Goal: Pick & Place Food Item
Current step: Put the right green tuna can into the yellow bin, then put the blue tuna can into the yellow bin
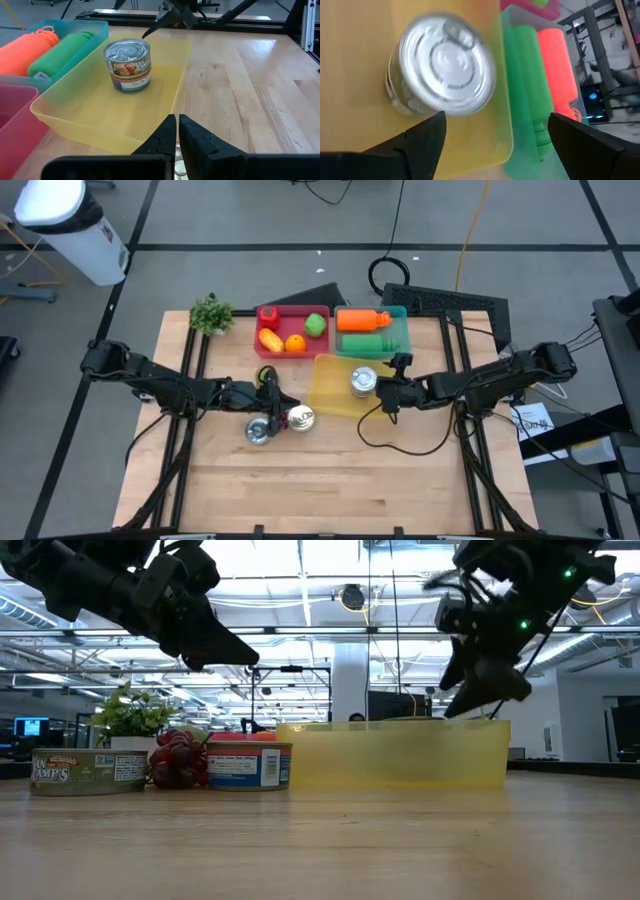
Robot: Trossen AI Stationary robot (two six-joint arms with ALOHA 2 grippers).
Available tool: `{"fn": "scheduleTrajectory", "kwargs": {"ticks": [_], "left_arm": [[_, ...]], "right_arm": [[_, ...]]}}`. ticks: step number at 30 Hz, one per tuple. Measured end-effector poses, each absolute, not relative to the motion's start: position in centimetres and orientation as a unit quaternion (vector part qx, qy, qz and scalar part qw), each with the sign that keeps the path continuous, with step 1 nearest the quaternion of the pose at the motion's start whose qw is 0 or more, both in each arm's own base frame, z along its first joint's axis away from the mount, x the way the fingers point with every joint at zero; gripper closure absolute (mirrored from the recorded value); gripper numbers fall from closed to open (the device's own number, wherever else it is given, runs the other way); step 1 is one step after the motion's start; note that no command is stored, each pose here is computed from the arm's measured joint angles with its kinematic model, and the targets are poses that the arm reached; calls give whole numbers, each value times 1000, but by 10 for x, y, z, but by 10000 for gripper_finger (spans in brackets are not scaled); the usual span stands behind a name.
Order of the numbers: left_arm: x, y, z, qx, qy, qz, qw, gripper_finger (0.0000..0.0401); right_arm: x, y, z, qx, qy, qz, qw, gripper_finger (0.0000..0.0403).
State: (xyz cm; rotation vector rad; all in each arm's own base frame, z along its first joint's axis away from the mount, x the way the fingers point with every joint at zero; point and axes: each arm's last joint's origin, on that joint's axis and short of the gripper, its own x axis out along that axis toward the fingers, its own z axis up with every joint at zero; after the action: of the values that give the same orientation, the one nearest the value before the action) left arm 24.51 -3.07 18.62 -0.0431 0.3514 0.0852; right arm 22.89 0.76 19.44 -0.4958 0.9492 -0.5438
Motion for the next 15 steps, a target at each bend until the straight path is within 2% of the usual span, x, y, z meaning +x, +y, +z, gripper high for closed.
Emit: {"fn": "scheduleTrajectory", "kwargs": {"ticks": [3,7,15], "left_arm": [[245,-31,186,-21,175,44,983,370],[245,-31,187,-21,172,44,984,370],[246,-31,188,-51,166,47,984,370]], "right_arm": [[227,8,203,-173,417,-262,853,76],[232,12,210,-63,366,-227,900,78],[247,17,217,9,233,-178,956,78]]}}
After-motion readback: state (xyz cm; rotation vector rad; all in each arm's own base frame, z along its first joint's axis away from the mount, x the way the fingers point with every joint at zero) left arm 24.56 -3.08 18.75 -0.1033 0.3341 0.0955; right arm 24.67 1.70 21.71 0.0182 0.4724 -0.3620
